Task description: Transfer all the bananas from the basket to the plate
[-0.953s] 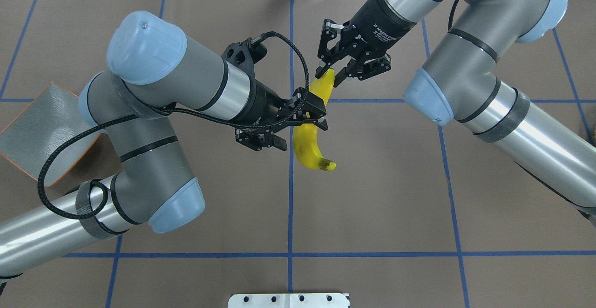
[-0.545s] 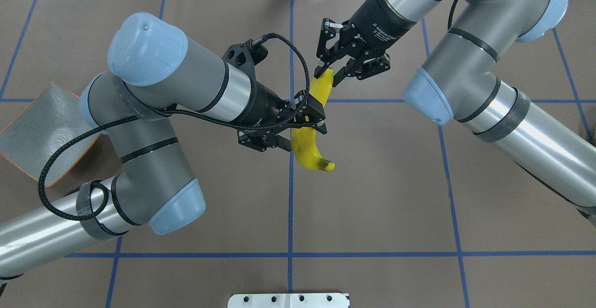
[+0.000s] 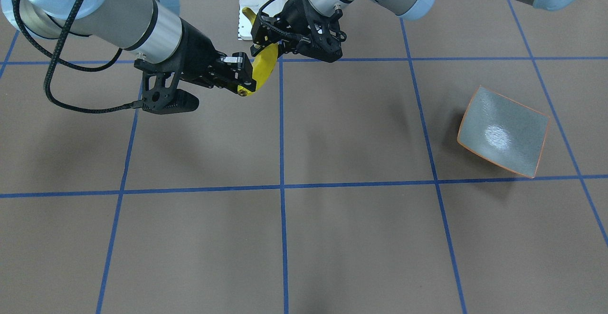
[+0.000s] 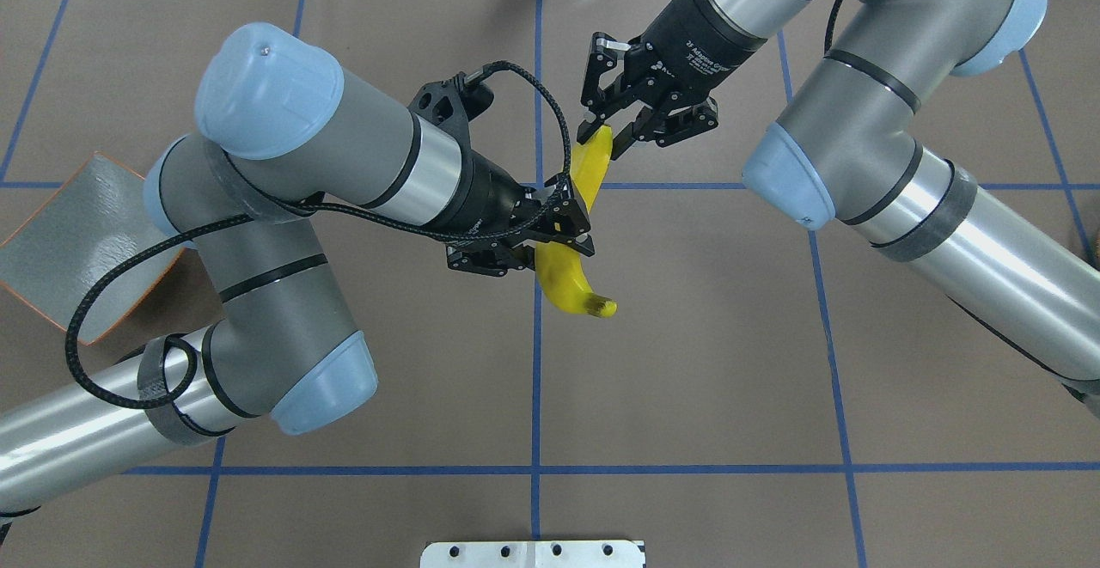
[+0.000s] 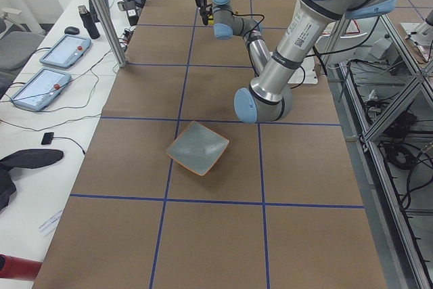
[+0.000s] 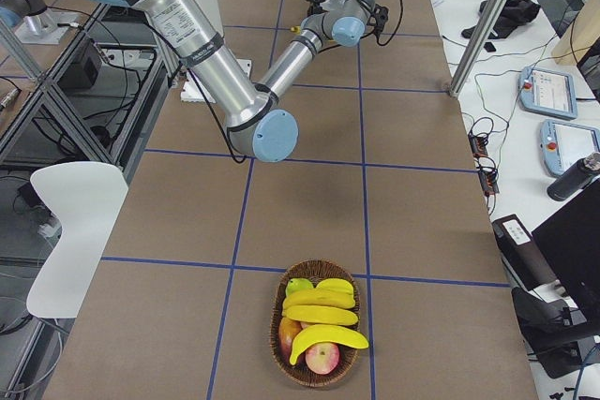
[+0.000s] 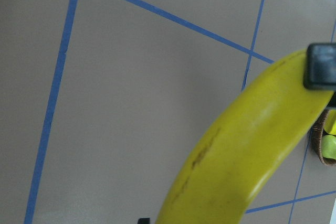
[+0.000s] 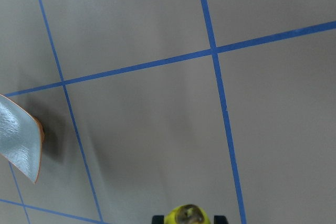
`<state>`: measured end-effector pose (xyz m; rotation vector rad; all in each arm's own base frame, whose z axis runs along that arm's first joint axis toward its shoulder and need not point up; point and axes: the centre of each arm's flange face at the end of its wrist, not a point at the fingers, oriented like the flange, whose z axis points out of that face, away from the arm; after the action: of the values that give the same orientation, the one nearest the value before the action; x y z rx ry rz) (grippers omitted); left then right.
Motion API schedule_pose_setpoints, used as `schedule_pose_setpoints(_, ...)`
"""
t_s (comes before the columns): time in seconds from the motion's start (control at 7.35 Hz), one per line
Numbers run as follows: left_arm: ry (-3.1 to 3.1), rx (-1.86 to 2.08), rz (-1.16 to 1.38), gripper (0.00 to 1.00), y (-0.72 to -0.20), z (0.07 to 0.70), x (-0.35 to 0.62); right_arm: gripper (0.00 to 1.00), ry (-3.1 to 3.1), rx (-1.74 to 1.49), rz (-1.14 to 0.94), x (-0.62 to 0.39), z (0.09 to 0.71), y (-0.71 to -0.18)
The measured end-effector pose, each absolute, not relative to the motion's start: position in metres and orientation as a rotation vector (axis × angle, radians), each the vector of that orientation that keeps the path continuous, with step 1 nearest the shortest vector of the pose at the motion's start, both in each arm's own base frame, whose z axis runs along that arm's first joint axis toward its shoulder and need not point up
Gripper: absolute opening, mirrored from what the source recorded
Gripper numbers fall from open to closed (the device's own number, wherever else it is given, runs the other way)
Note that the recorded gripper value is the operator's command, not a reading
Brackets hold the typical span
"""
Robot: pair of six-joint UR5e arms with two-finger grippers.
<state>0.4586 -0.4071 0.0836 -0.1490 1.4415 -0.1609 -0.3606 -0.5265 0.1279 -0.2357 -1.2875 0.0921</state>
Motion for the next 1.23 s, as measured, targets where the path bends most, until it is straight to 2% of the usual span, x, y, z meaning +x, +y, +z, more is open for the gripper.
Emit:
schedule_pose_setpoints(0.68, 1.441, -0.149, -0.164, 0.0, -0.407, 0.084, 0.456, 1.0, -1.3, -0.198, 0.073, -0.346, 0.129, -0.524)
schedule_pose_setpoints(1.23, 1.406, -0.104, -0.238, 0.0, -0.41, 0.137, 0.404, 1.0, -1.249, -0.138, 0.188, -0.26, 0.217, -0.538)
